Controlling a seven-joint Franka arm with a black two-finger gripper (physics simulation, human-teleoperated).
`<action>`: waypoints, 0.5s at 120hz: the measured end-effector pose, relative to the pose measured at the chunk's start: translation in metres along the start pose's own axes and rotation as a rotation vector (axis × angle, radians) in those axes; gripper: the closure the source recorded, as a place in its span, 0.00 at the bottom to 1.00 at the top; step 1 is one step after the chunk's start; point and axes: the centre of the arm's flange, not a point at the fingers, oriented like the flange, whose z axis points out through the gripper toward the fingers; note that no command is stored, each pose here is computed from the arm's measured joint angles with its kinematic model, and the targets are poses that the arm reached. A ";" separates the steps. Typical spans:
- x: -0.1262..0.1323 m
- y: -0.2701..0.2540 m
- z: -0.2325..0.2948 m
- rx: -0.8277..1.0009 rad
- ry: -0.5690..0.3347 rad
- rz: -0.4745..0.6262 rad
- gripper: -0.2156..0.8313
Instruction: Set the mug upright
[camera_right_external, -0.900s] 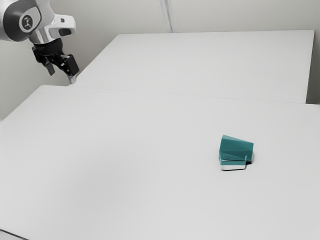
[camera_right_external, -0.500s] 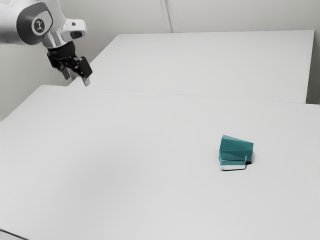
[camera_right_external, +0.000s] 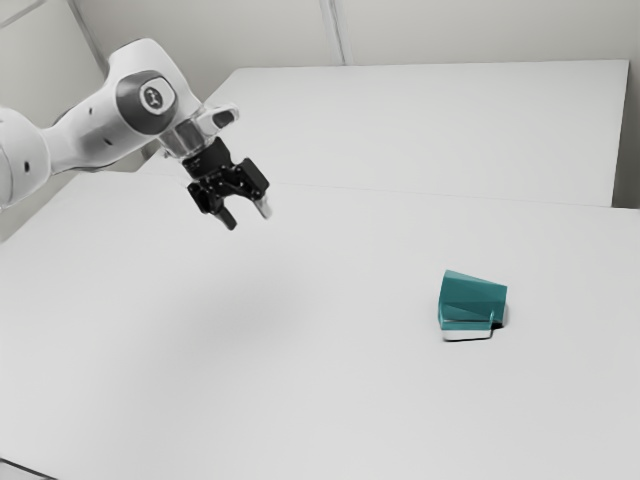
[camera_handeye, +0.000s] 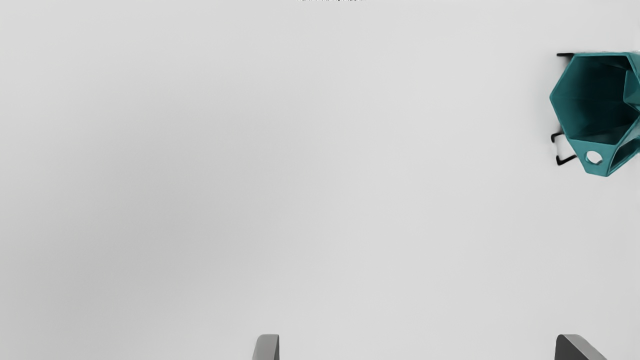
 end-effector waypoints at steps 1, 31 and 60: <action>0.001 0.000 0.003 -0.006 -0.001 -0.003 0.21; 0.040 0.017 0.070 -0.138 0.009 -0.071 0.21; 0.062 0.024 0.118 -0.227 0.018 -0.141 0.21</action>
